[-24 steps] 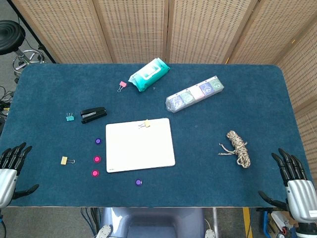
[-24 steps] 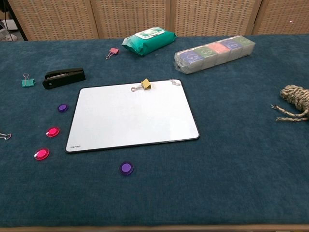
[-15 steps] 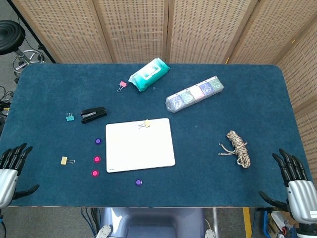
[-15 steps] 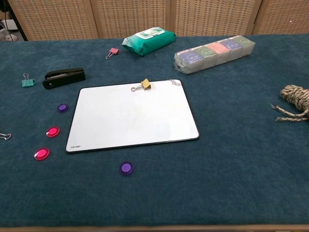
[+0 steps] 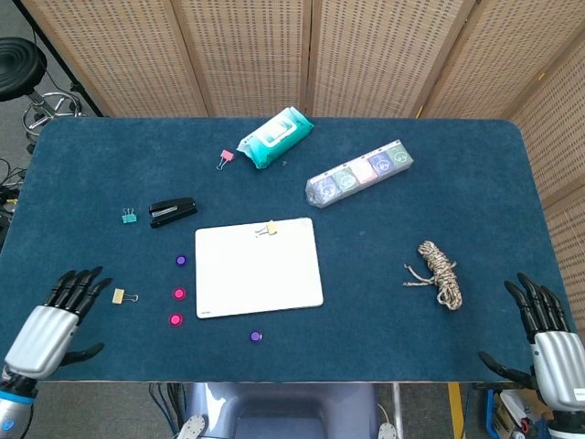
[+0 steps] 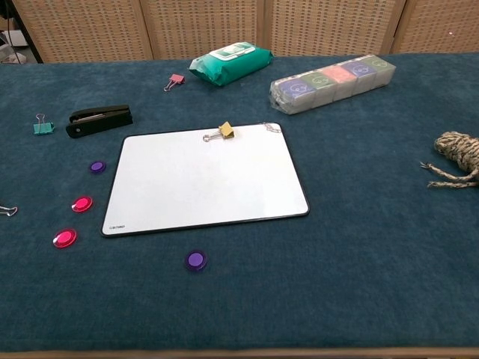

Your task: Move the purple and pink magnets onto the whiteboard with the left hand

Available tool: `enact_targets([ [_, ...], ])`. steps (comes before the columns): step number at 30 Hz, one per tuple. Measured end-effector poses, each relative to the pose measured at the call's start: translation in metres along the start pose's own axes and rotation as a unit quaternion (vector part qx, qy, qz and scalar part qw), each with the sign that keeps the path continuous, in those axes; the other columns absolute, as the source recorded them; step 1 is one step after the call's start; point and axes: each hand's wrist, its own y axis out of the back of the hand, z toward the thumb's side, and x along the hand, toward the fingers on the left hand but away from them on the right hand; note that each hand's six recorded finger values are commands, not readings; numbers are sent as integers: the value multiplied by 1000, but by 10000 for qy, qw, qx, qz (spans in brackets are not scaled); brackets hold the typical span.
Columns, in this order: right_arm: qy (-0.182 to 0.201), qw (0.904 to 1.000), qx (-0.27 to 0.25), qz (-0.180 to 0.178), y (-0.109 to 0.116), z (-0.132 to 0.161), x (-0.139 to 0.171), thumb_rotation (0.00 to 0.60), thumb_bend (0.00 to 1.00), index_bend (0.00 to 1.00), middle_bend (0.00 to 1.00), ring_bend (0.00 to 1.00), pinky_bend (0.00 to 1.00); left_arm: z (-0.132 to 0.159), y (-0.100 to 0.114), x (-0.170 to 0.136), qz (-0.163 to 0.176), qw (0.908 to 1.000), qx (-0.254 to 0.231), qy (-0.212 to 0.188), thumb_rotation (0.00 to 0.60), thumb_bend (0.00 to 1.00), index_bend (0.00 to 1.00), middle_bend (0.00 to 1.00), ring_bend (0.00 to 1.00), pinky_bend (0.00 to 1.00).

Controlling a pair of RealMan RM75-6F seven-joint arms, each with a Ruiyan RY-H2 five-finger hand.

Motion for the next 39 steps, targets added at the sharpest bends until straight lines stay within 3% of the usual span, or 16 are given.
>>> enact_targets([
  [5, -72, 9999, 76, 70, -6, -2, -4, 600, 0, 57, 0, 0, 0, 46, -16, 26, -498, 9929, 60, -1077, 600, 212, 314, 0, 0, 0],
  [11, -130, 9999, 92, 58, -6, -4, -5, 600, 0, 57, 0, 0, 0, 88, -35, 43, -865, 9817, 407, -1647, 600, 216, 323, 0, 0, 0],
  [19, -167, 9998, 69, 55, -5, -7, -7, 600, 0, 56, 0, 0, 0, 129, -57, 69, -1091, 9739, 739, -1848, 600, 217, 349, 0, 0, 0],
  [24, -179, 9998, 30, 41, -3, -8, -7, 600, 0, 57, 0, 0, 0, 160, -78, 89, -1220, 9635, 969, -2180, 600, 223, 376, 0, 0, 0],
  [28, -193, 9998, 9, 39, -2, -9, -7, 600, 0, 57, 0, 0, 0, 167, -93, 100, -1248, 9583, 1158, -2297, 600, 240, 380, 0, 0, 0],
  [39, -221, 9997, 14, 45, -2, -10, -8, 600, 0, 56, 0, 0, 0, 179, -113, 117, -1222, 9570, 1128, -2377, 600, 258, 381, 0, 0, 0],
])
